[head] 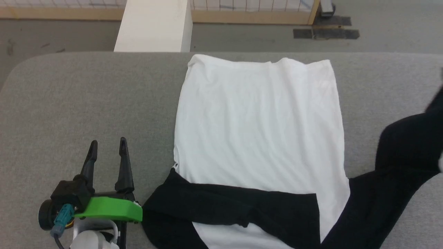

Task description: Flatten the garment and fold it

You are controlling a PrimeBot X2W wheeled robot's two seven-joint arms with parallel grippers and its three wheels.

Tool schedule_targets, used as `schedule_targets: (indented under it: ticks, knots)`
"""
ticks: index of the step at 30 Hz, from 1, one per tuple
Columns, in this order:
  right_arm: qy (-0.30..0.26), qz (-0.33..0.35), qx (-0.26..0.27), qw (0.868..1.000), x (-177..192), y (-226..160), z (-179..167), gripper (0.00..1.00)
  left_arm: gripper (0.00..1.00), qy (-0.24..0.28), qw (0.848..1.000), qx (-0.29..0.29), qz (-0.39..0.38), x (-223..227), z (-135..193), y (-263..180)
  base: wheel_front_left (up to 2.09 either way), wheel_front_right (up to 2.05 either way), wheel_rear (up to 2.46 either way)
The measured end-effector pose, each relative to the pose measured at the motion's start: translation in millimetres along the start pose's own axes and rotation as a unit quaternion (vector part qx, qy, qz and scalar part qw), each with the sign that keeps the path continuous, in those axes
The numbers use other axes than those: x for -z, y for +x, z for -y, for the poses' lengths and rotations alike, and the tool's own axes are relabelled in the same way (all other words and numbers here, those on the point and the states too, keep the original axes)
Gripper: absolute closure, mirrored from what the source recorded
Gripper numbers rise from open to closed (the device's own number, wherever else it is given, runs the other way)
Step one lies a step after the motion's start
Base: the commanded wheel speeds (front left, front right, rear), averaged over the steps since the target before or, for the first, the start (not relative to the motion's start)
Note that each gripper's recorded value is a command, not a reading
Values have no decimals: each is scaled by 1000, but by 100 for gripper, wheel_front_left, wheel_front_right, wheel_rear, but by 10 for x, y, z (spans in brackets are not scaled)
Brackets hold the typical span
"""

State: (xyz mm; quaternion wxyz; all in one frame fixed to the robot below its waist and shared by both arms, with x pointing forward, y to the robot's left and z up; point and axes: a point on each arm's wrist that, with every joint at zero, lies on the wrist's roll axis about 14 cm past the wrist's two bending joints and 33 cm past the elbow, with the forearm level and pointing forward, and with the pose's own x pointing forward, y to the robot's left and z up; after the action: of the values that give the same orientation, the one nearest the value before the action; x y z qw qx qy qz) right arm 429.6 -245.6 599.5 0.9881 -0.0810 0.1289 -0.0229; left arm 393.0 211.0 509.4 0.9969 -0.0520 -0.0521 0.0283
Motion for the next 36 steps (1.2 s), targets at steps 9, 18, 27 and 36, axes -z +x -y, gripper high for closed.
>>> schedule_targets:
  ticks: [9, 18, 27, 36]
  knots:
    - [-69, 48, -222, 971, -336, -506, -1396, 100, 0, -6, 1000, 16, 17, -130, 105, -57, 0, 0, 0]
    - [-112, -28, -417, 902, 249, -732, -2691, 100, 0, -6, 1000, 7, 12, -115, 45, -148, 0, 0, 0]
    - [-119, -134, -501, 847, 1153, -926, -3381, 100, 0, -8, 1000, 0, -2, -34, 8, -200, 0, 0, 0]
    - [-91, -170, -513, 837, 1435, -924, -3468, 0, 0, -12, 1000, -7, -11, 22, -16, -199, 0, 0, 0]
